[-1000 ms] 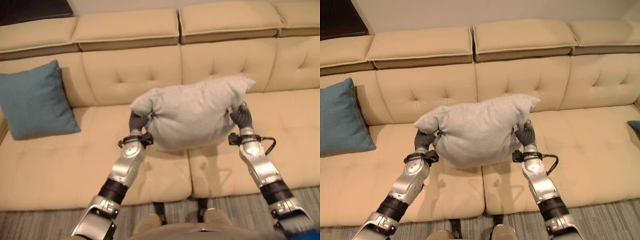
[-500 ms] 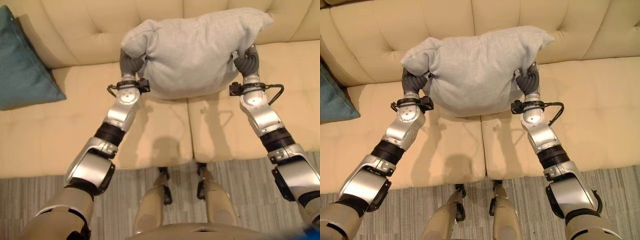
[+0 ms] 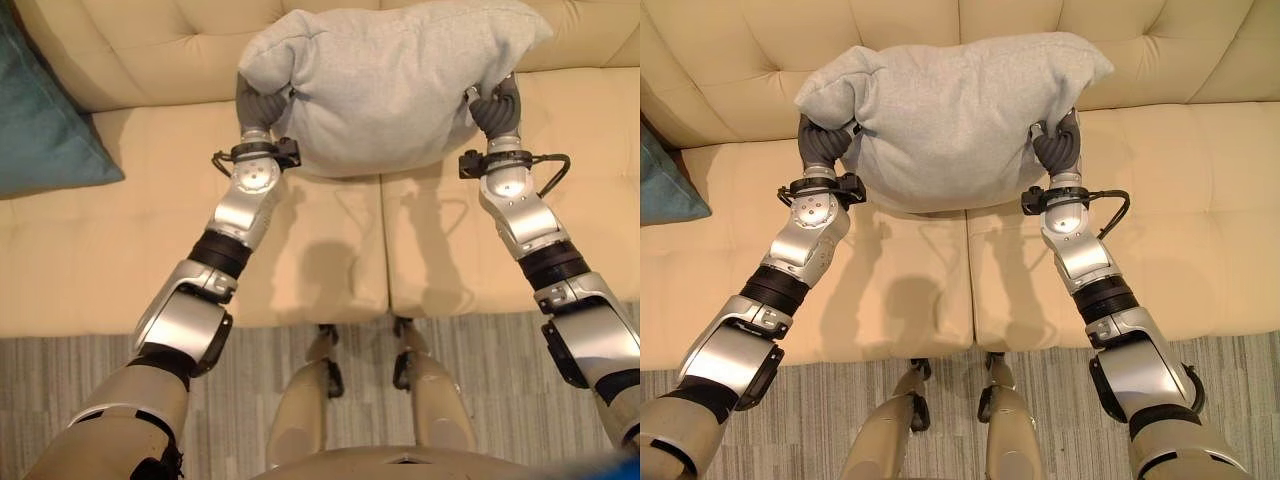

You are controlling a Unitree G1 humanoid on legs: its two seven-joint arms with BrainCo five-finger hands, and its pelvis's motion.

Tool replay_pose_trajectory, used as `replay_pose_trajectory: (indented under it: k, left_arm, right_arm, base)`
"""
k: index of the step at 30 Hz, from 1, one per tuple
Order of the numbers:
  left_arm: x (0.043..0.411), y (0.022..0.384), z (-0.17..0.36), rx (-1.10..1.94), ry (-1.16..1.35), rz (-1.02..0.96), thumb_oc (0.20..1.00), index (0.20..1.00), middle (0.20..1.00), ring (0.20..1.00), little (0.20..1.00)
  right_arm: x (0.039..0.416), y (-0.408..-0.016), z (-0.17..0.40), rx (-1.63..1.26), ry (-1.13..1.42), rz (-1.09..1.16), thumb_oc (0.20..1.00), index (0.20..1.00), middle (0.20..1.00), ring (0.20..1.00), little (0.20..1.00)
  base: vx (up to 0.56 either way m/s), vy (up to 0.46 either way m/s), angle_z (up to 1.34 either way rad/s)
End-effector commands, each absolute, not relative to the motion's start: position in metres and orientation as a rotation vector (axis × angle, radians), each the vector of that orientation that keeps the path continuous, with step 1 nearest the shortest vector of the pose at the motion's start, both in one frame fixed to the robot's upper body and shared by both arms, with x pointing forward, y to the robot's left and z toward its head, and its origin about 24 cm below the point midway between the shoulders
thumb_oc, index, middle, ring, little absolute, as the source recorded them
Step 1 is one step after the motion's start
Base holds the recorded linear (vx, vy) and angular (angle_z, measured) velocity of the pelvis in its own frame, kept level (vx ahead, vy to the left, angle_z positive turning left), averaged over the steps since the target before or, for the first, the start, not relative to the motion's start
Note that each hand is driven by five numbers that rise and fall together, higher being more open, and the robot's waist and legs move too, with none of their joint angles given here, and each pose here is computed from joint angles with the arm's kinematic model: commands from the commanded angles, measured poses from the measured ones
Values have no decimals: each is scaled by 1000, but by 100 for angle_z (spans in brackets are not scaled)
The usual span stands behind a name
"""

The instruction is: Pick up all the scattered cushions and arrange them neatly on the sofa.

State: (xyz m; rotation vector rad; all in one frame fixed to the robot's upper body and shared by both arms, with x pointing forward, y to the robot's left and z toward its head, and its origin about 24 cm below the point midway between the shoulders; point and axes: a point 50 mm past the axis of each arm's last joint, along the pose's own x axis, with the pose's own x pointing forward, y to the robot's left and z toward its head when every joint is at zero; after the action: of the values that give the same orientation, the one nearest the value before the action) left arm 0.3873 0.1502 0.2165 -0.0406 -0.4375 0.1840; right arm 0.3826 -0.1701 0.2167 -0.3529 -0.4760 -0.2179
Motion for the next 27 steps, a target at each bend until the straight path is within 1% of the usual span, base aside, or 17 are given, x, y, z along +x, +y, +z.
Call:
replay_pose_trajectory:
  k: [1,2,6,10,12,13,17,18,20,21,22,23,25,27]
  left_arm:
    - [394,115,278,137,-618,107,1000,1000,1000,1000,1000]
    - [394,121,284,157,-630,131,1000,1000,1000,1000,1000]
    - [395,140,299,178,-655,214,1000,1000,1000,1000,1000]
    - [394,154,300,201,-654,245,1000,1000,1000,1000,1000]
    - [392,174,295,227,-644,302,1000,1000,1000,1000,1000]
    - [392,174,295,227,-643,303,1000,1000,1000,1000,1000]
    - [387,211,287,260,-609,390,1000,1000,1000,1000,1000]
    - [387,211,287,259,-609,390,1000,1000,1000,1000,1000]
    - [382,231,284,234,-595,435,1000,1000,1000,1000,1000]
    - [382,231,283,234,-594,435,1000,1000,1000,1000,1000]
    - [380,238,281,223,-591,447,1000,1000,1000,1000,1000]
    - [380,238,281,223,-590,446,1000,1000,1000,1000,1000]
    - [374,252,273,225,-573,461,1000,1000,1000,1000,1000]
    - [368,254,265,221,-579,446,1000,1000,1000,1000,1000]
  right_arm:
    - [386,-120,288,-499,-743,-166,624,624,624,624,624]
    - [387,-123,293,-523,-745,-201,1000,1000,1000,1000,1000]
    - [393,-136,307,-583,-723,-313,1000,1000,1000,1000,1000]
    - [397,-150,311,-668,-687,-369,1000,1000,1000,1000,1000]
    - [394,-168,314,-717,-689,-431,1000,1000,1000,1000,1000]
    - [394,-168,314,-718,-688,-430,1000,1000,1000,1000,1000]
    - [391,-210,309,-757,-616,-525,1000,1000,1000,1000,1000]
    - [391,-210,309,-757,-616,-525,1000,1000,1000,1000,1000]
    - [385,-236,310,-744,-583,-580,1000,1000,1000,1000,1000]
    - [385,-237,310,-744,-582,-580,1000,1000,1000,1000,1000]
    - [382,-255,302,-757,-532,-617,1000,1000,1000,1000,1000]
    - [382,-256,302,-757,-531,-617,1000,1000,1000,1000,1000]
    - [374,-283,293,-767,-475,-658,1000,1000,1000,1000,1000]
    - [367,-298,276,-756,-431,-668,1000,1000,1000,1000,1000]
  base:
    - [-24,-30,-2]
    - [0,0,0]
    - [0,0,0]
    - [30,1,-1]
    - [67,4,2]
    - [65,-10,4]
    - [45,-13,5]
    - [17,3,6]
    - [16,-3,6]
    - [5,-1,4]
    - [0,0,0]
    - [-2,7,4]
    - [14,14,4]
    - [0,0,0]
